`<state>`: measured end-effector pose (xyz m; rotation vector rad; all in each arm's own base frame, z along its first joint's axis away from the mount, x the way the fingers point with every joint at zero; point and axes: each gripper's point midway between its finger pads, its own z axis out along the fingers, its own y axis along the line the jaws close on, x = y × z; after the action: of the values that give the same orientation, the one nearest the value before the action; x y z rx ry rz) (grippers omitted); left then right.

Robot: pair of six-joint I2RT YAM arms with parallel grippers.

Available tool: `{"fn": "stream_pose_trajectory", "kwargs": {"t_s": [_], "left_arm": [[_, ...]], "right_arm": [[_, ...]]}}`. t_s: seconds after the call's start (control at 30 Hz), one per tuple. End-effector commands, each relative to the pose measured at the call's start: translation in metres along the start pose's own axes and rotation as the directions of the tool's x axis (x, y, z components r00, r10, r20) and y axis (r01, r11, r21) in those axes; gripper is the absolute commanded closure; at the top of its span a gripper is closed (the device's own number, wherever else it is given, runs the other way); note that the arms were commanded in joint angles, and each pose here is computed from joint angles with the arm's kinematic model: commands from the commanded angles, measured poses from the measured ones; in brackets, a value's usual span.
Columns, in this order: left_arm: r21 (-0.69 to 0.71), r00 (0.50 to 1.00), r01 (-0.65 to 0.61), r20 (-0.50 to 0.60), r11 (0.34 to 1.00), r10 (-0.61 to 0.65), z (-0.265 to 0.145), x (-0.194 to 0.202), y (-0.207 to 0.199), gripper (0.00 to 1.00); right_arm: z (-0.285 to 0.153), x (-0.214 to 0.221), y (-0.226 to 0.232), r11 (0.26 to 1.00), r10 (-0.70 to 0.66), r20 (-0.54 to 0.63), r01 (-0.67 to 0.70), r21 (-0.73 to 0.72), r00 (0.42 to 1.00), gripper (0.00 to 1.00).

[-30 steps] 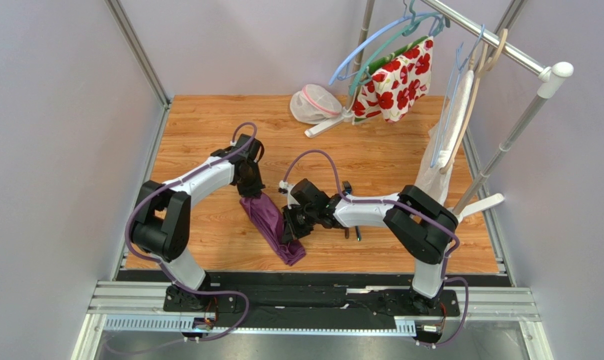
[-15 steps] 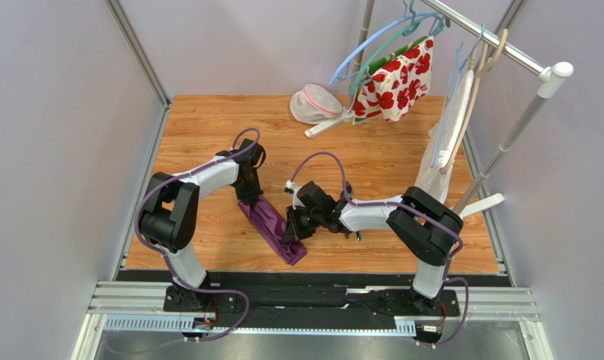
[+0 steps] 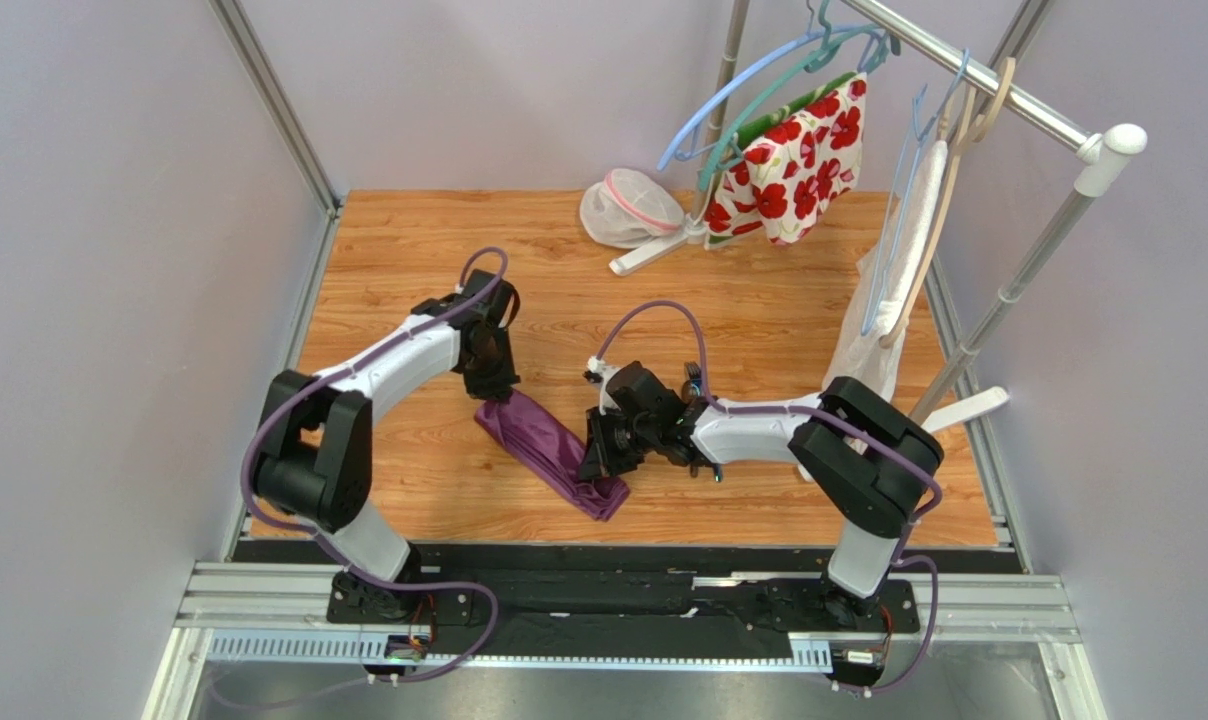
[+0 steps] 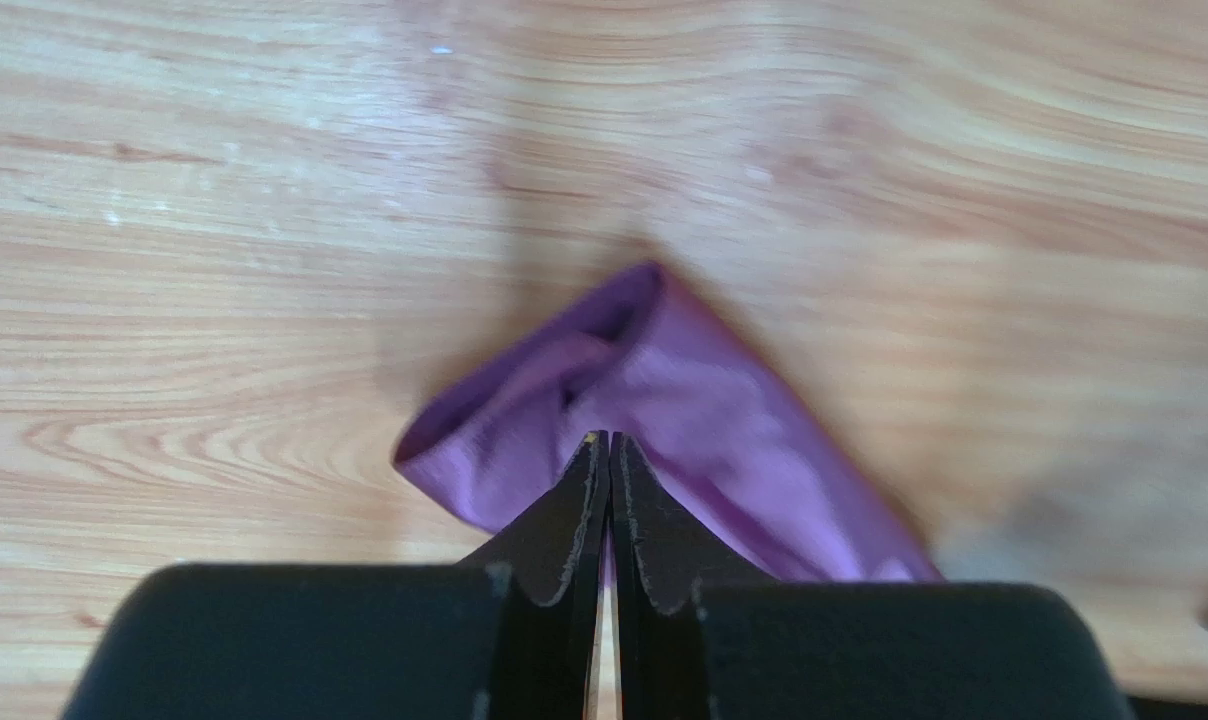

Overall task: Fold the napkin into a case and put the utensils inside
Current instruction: Stuff the top corner of the smaller-rectangle-folded napkin at the center of the board.

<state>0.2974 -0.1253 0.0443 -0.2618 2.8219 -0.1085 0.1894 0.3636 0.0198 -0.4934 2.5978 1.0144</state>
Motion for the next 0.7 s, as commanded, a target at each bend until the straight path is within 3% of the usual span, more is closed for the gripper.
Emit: {"fn": "stream_pose_trajectory", "kwargs": {"t_s": [0.0,0.13,0.5,0.67], "left_arm": [[0.245,0.998,-0.036,0.058,0.969,0.023,-0.048,-0.01,-0.041,0.91],[0.307,0.999,-0.038,0.007,0.951,0.038,-0.051,0.005,-0.055,0.93],[0.162,0.997,-0.032,-0.062,0.986,0.042,-0.004,0.026,-0.037,0.95],[0.06,0.987,-0.032,-0.153,0.998,0.041,0.02,0.05,-0.015,0.98]], "right_arm": [[-0.014,0.061,-0.083,0.95,0.019,-0.186,0.04,0.309,0.982,1.0],[-0.012,0.06,-0.08,0.955,0.009,-0.195,0.05,0.292,0.981,1.0],[-0.009,0.06,-0.077,0.961,0.02,-0.195,0.035,0.273,0.981,1.0],[-0.01,0.062,-0.081,0.954,0.033,-0.189,0.025,0.298,0.981,1.0]]}}
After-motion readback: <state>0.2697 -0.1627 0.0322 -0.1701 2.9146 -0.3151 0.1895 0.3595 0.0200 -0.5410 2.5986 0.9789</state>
